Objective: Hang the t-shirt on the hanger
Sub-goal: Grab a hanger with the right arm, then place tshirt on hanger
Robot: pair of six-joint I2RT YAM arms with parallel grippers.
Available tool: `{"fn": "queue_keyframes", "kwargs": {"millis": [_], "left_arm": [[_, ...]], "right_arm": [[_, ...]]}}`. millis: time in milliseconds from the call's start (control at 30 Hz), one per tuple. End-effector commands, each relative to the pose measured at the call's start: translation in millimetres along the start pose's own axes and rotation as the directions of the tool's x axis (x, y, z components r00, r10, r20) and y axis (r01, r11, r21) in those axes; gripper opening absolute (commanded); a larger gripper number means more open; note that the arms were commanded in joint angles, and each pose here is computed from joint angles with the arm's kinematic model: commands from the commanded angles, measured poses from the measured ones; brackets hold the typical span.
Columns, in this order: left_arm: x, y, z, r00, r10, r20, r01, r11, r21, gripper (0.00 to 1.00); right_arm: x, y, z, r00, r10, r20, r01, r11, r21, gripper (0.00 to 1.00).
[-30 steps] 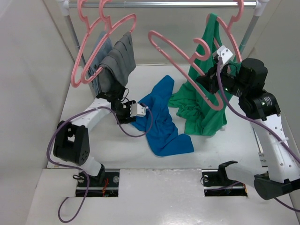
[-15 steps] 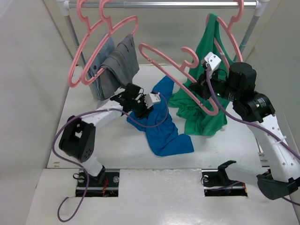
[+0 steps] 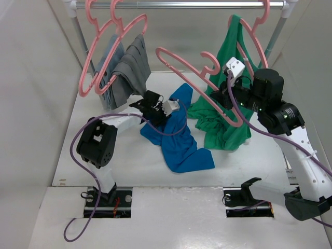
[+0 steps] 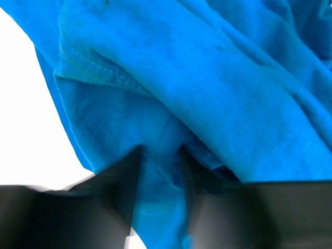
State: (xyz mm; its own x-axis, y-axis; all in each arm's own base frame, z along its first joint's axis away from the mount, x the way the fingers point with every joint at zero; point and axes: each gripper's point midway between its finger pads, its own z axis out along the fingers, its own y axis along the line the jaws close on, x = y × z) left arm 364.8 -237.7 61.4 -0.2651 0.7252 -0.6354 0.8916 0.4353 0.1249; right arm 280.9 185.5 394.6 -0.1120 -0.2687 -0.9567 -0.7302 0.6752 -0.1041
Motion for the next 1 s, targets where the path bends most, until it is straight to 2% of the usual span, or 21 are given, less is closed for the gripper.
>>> {"fn": "queue_keyframes", "kwargs": {"millis": [0, 67, 100, 233, 300, 333, 400, 467, 567, 667, 833, 967], "left_arm": [[6.5, -4.7, 0.7, 0.999, 0.043, -0.019, -0.043, 0.999, 0.014, 0.23], [4.8, -2.4, -2.1, 0.999, 0.046, -0.018, -0.046, 0.999, 0.000, 0.01], [1.2, -3.3, -11.1, 0.999, 0.048, -0.013, -0.048, 0.999, -0.003, 0.00], [-19.3, 5.4, -39.4, 0.997, 0.073, -0.006, -0.073, 0.997, -0.015, 0.00], [-46.9, 13.7, -64.4, 0.996, 0.086, 0.030, -0.085, 0.996, -0.042, 0.00], [-47.1, 7.2, -75.0, 0.997, 0.076, 0.010, -0.076, 0.997, -0.010, 0.00], [-75.8, 7.9, -98.6, 0.996, 0.058, 0.063, -0.058, 0.998, -0.003, 0.00], [-83.6, 0.6, -114.1, 0.997, 0.030, 0.070, -0.032, 0.999, 0.025, 0.00], [-112.2, -9.9, -134.9, 0.988, 0.012, 0.151, -0.018, 0.999, 0.039, 0.00], [-138.5, -13.7, -142.0, 0.975, -0.026, 0.222, 0.017, 0.999, 0.041, 0.00], [-147.9, 4.7, -117.3, 0.974, -0.111, 0.197, 0.109, 0.994, 0.022, 0.00], [-153.2, 24.3, -100.1, 0.968, -0.174, 0.183, 0.183, 0.983, -0.033, 0.00]], "right_arm": [[-26.7, -2.3, -7.1, 0.996, -0.048, 0.073, 0.047, 0.999, 0.018, 0.00], [-27.8, -2.2, -8.9, 0.996, -0.059, 0.071, 0.057, 0.998, 0.019, 0.00], [-19.6, -1.5, -6.3, 0.998, -0.047, 0.039, 0.046, 0.999, 0.010, 0.00], [-15.4, 4.8, -12.2, 0.999, -0.048, 0.020, 0.048, 0.999, -0.015, 0.00], [-13.9, 8.7, -16.6, 0.999, -0.045, 0.016, 0.046, 0.999, -0.027, 0.00], [-13.7, 10.5, -21.3, 0.999, -0.045, 0.016, 0.046, 0.999, -0.027, 0.00], [-3.8, 15.1, -28.3, 0.999, -0.031, -0.022, 0.031, 0.999, -0.037, 0.00], [10.2, 21.6, -37.8, 0.998, -0.017, -0.062, 0.014, 0.999, -0.047, 0.00], [18.0, 22.0, -53.2, 0.997, 0.001, -0.083, -0.003, 1.000, -0.015, 0.00], [31.5, 16.9, -64.3, 0.989, 0.056, -0.135, -0.049, 0.998, 0.048, 0.00], [55.0, 15.0, -84.9, 0.963, 0.167, -0.212, -0.141, 0.981, 0.133, 0.00], [75.6, 33.0, -89.8, 0.943, 0.210, -0.259, -0.195, 0.977, 0.084, 0.00]]}}
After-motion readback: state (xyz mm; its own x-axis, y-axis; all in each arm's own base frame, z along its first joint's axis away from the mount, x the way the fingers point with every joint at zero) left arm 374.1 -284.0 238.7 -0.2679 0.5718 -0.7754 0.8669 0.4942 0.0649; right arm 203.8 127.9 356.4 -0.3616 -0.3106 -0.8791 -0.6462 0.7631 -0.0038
